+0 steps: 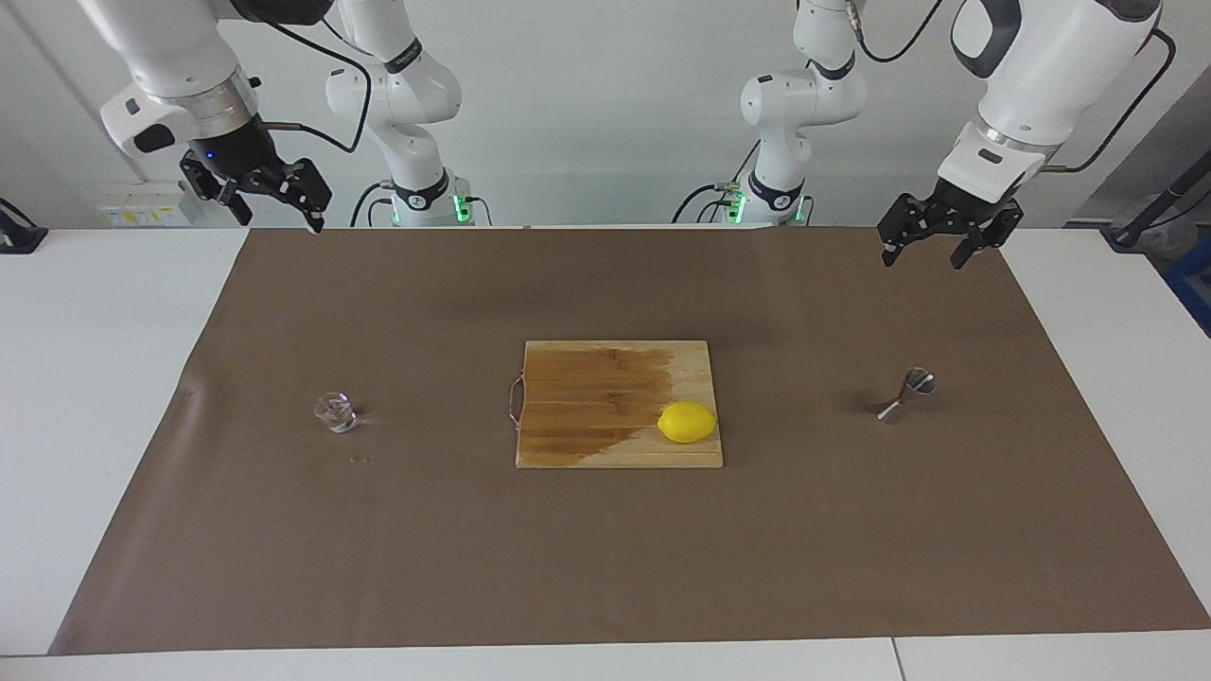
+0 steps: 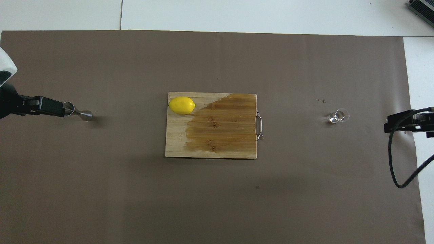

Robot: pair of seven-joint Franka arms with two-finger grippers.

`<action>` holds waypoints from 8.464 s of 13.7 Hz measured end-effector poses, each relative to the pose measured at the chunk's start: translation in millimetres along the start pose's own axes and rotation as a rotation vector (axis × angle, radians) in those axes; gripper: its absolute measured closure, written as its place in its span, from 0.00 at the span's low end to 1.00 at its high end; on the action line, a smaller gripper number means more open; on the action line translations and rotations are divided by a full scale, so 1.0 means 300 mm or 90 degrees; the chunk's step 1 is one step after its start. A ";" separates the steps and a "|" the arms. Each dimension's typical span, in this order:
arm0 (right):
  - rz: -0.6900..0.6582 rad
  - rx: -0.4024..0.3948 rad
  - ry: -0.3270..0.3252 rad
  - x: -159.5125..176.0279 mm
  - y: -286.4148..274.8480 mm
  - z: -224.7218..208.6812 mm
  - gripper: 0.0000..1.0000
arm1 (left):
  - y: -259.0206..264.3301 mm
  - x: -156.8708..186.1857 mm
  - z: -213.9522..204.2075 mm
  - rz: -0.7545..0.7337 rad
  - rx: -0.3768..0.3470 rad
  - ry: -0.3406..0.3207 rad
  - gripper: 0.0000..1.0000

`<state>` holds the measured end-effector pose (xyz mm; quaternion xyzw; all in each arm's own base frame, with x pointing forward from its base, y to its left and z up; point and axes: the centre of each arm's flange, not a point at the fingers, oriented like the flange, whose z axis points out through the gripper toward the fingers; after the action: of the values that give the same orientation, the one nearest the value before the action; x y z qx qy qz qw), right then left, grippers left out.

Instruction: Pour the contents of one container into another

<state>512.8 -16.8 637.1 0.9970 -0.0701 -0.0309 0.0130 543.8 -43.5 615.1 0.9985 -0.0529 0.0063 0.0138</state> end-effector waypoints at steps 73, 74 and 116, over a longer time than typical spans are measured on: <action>0.022 0.018 0.051 0.059 0.030 0.015 0.00 | -0.880 0.215 1.128 -0.812 -0.725 -0.801 0.00; 0.019 0.017 0.052 0.058 0.021 0.015 0.00 | -0.881 0.216 1.135 -0.814 -0.726 -0.802 0.00; 0.018 0.017 0.052 0.058 0.017 0.015 0.00 | -0.824 0.197 1.269 -0.802 -0.697 -0.855 0.03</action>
<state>529.0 -24.5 631.8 0.9964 -0.0841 0.0106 0.0029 632.9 185.2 228.8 0.5028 0.4797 -0.5775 0.4284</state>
